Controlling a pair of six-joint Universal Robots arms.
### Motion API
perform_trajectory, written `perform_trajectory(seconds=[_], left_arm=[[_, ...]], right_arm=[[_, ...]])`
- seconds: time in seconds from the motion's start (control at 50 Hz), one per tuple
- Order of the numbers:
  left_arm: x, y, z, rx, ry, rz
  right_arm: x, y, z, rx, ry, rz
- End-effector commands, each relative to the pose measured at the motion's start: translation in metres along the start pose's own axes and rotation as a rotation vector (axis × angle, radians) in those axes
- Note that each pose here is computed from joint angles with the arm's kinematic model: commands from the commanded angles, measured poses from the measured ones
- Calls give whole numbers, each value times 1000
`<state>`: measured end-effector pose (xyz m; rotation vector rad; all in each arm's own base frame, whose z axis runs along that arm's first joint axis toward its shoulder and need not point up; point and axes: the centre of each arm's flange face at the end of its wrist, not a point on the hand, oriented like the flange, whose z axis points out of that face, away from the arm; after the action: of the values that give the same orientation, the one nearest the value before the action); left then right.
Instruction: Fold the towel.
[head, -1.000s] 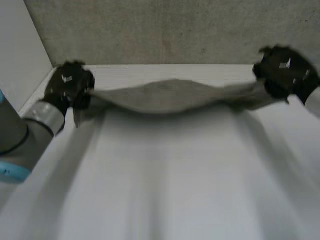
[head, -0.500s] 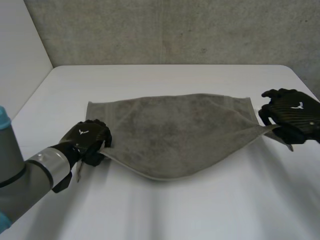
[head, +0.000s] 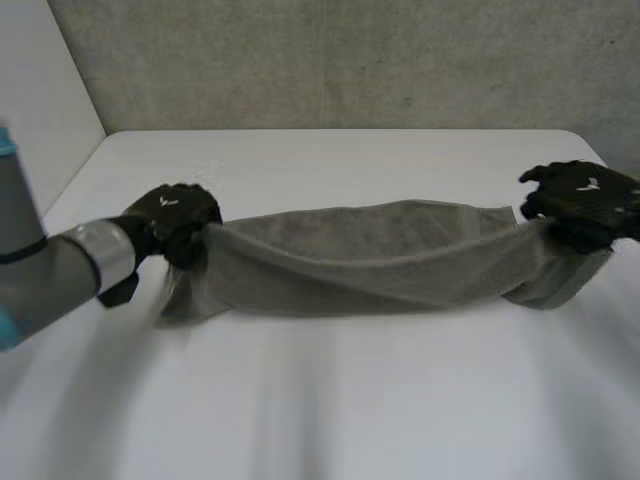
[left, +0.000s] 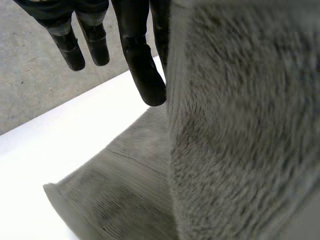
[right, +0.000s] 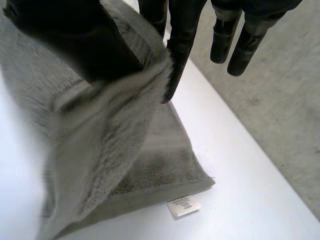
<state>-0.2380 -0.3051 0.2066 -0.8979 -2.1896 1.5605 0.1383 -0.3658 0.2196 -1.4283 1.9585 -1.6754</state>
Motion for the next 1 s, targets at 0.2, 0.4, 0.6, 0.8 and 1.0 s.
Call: perform_trajectory(seconds=[0.2,0.4,0.6,0.8,1.0], left_arm=[[-23,27,92,92,-3,44],[-35,40,117,193,-70,89],[-38,49,128,210,-79,98],[-37,59,133,197,-75,93],[-38,63,137,214,-83,101]], right_arm=[[-9,16,95,28,73,-3],[6,32,124,93,261,9],[1,51,145,92,277,6],[7,60,158,121,323,-24],[9,64,167,161,342,-57]])
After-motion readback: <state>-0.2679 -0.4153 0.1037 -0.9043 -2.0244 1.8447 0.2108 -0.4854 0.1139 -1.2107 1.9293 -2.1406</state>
